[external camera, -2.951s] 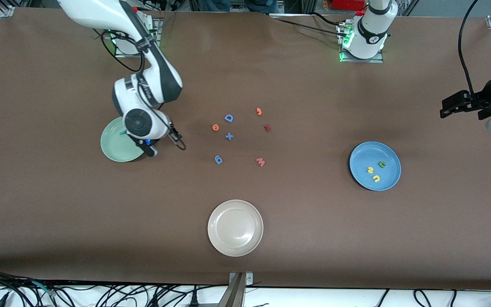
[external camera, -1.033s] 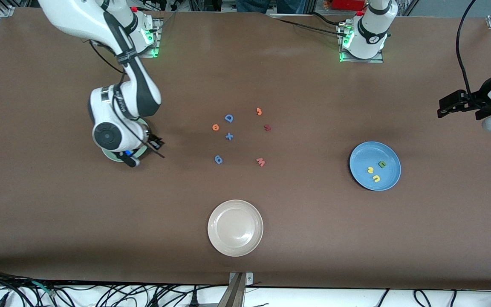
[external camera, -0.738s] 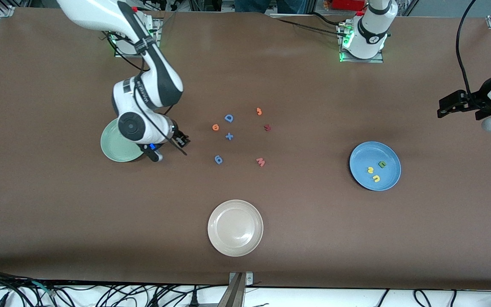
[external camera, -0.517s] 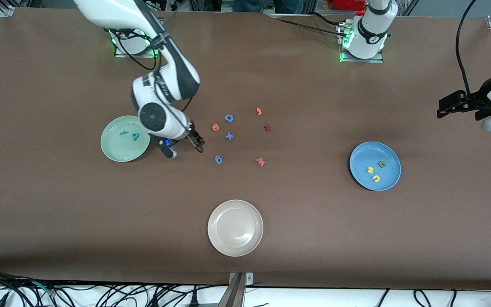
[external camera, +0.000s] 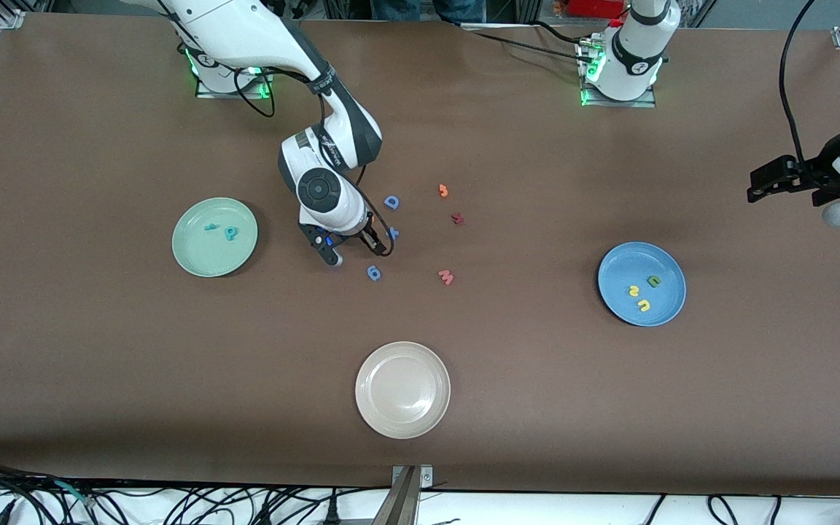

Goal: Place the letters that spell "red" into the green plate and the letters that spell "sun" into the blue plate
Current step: 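Release the cyan P on the green plate and move the right gripper back, then lower the right gripper and grasp the orange letter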

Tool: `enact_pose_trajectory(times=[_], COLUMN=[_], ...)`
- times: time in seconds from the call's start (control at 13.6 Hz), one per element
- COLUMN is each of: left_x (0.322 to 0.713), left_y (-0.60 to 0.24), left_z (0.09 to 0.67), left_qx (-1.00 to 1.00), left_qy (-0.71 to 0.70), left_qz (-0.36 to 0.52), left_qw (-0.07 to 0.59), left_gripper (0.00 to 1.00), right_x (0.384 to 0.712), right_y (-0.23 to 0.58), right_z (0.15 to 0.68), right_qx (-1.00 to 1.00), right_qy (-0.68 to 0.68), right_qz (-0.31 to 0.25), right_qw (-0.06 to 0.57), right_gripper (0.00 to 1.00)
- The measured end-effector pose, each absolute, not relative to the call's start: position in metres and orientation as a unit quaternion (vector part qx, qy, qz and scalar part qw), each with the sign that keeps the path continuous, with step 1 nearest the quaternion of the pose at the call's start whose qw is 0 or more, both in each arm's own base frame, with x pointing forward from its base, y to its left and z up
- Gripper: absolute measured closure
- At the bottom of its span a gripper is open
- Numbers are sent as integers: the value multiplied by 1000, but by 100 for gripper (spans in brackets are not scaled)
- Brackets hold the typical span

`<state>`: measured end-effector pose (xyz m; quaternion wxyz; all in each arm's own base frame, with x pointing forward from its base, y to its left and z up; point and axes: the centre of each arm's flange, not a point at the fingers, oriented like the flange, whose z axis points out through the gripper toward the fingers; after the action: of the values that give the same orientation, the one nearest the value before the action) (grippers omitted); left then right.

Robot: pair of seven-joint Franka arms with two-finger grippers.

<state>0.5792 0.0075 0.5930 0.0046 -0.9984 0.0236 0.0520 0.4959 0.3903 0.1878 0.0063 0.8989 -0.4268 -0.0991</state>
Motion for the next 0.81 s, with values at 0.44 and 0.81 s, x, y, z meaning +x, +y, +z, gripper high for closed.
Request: enact_pose_trajectory(times=[0.44,0.81], left_x=[579,579], left_y=[7,7], left_z=[593,593], left_qx=[-998,-998], left_qy=[24,24], left_qz=[52,52], left_qw=[5,5], left_gripper=[0,0], right_x=[471,471], right_y=[397,398], right_z=[168,170], right_qx=[901,901], right_qy=[-418,-419], right_qz=[-110,-109], right_qw=[29,28], right_gripper=[11,48])
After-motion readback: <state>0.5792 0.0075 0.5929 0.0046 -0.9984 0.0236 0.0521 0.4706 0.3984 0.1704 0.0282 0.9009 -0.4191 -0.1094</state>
